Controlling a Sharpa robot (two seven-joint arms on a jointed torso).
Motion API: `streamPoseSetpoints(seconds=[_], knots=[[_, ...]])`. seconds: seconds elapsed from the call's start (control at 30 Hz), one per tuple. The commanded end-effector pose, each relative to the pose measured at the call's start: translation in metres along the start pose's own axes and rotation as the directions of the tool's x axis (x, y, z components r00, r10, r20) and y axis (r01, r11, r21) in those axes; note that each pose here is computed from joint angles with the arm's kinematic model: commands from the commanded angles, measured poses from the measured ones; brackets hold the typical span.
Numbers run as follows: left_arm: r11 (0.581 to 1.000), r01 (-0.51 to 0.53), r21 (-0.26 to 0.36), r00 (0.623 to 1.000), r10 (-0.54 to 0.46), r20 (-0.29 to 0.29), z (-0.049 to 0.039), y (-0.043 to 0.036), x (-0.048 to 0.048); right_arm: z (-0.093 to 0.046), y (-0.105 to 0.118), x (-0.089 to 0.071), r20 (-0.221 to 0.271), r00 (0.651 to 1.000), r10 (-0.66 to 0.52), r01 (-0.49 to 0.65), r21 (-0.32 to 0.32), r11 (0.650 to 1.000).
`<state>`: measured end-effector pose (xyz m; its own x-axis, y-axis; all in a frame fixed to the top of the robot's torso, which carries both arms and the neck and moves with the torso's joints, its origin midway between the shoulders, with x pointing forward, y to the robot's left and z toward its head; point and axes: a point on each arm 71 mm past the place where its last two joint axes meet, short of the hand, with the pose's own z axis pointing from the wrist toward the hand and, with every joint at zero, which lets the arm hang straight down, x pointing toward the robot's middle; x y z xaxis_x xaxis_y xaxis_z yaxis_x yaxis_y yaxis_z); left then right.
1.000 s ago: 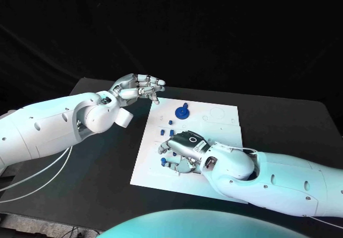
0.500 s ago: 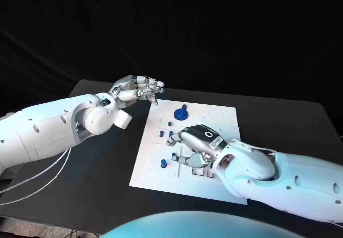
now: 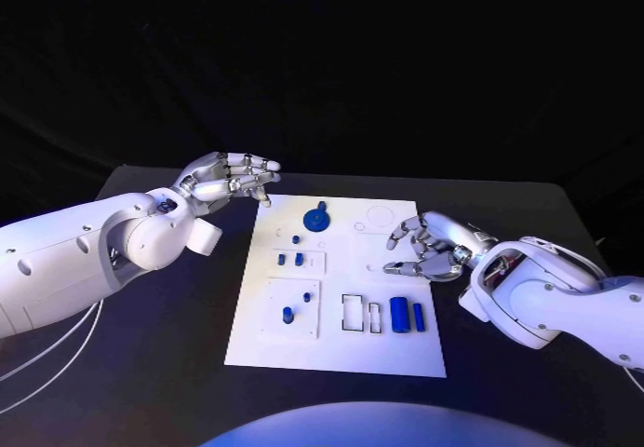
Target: Assemble the parts on the task board
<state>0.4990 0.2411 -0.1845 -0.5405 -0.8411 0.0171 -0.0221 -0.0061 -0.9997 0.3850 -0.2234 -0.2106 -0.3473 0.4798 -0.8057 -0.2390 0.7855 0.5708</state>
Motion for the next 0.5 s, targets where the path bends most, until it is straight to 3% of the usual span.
streamPoseSetpoints(seconds=[0.03, 0.23, 0.5], knots=[[1.0, -0.002, 0.013, 1.0, 0.002, 0.002, -0.0002, -0.0013, 0.0009, -0.01, -0.013, 0.007, -0.077, 0.996, 0.037, -0.03, 0.092, 0.995], [1.0, -0.003, 0.013, 1.0, 0.003, 0.005, -0.0013, -0.0006, 0.0002, -0.029, -0.028, 0.017, -0.094, 0.996, -0.003, 0.018, 0.158, 0.987], [1.0, -0.001, 0.012, 1.0, 0.001, -0.002, -0.0019, 0.0001, 0.001, -0.037, -0.032, 0.026, -0.121, 0.992, -0.024, 0.049, 0.204, 0.978]])
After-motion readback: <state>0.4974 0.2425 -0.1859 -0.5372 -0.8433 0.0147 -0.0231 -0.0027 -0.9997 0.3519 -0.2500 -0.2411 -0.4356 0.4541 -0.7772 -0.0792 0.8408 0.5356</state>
